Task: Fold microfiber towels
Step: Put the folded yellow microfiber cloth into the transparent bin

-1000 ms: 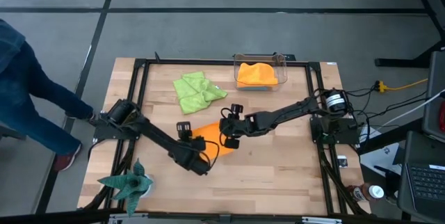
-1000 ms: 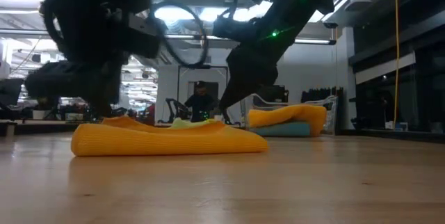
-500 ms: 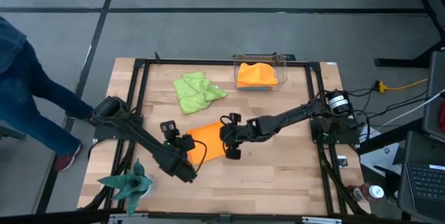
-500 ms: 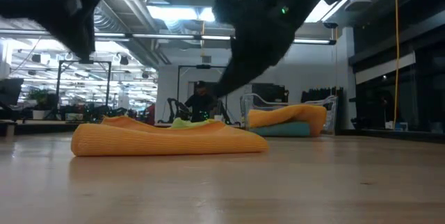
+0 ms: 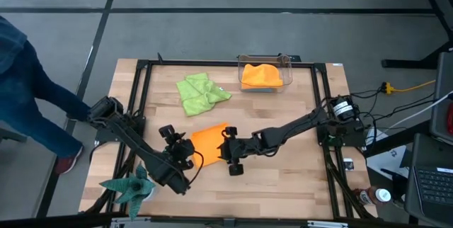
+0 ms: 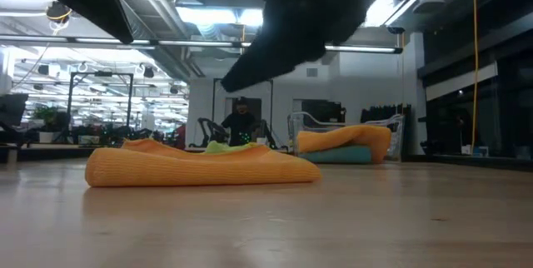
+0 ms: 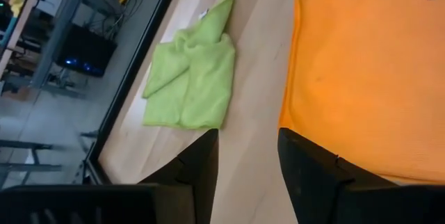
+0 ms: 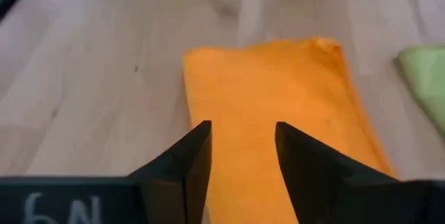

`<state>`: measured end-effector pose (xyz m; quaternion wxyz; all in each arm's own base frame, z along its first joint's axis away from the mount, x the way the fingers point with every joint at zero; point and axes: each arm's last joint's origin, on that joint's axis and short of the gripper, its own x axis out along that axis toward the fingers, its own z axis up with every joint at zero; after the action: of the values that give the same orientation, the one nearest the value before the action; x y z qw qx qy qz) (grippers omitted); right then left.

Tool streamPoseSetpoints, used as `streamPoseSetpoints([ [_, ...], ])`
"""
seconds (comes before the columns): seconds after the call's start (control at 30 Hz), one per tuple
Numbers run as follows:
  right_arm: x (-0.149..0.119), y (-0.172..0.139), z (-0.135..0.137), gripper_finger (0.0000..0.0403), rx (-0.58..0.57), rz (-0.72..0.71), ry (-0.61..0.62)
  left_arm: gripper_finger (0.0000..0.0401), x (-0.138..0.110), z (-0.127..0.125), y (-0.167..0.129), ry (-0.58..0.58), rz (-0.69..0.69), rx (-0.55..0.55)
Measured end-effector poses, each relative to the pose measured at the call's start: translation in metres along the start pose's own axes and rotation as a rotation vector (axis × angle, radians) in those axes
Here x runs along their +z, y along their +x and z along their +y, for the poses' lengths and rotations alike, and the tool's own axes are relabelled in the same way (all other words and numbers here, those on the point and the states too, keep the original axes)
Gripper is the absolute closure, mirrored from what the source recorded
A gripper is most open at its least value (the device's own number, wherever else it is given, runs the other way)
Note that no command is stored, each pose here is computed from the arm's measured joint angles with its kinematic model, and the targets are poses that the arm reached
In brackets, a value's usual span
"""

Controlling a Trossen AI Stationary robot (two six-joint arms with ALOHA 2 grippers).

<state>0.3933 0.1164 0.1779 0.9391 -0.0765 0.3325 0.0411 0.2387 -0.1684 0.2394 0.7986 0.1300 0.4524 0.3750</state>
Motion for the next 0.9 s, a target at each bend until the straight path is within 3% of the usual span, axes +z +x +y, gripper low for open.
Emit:
streamPoseSetpoints([
  [0.27, -0.020, 0.030, 0.007, 0.0140, 0.008, 0.024, 0.017, 0.0260, -0.001, 0.001, 0.000, 0.017, -0.003, 0.009],
  [0.4, -0.028, 0.041, 0.009, 0.0107, 0.010, 0.024, -0.020, 0.0260, 0.000, 0.001, 0.000, 0.017, -0.003, 0.010],
  [0.6, -0.049, 0.068, 0.011, 0.0108, -0.013, 0.050, -0.033, 0.0260, 0.000, 0.001, 0.000, 0.017, -0.003, 0.010],
  [0.73, -0.053, 0.076, 0.000, 0.0119, -0.093, 0.056, 0.059, 0.0260, 0.000, 0.001, 0.000, 0.017, -0.003, 0.010],
  [0.9, -0.057, 0.080, -0.026, 0.0172, -0.155, 0.083, 0.126, 0.0260, -0.001, 0.001, 0.000, 0.017, 0.002, 0.008],
])
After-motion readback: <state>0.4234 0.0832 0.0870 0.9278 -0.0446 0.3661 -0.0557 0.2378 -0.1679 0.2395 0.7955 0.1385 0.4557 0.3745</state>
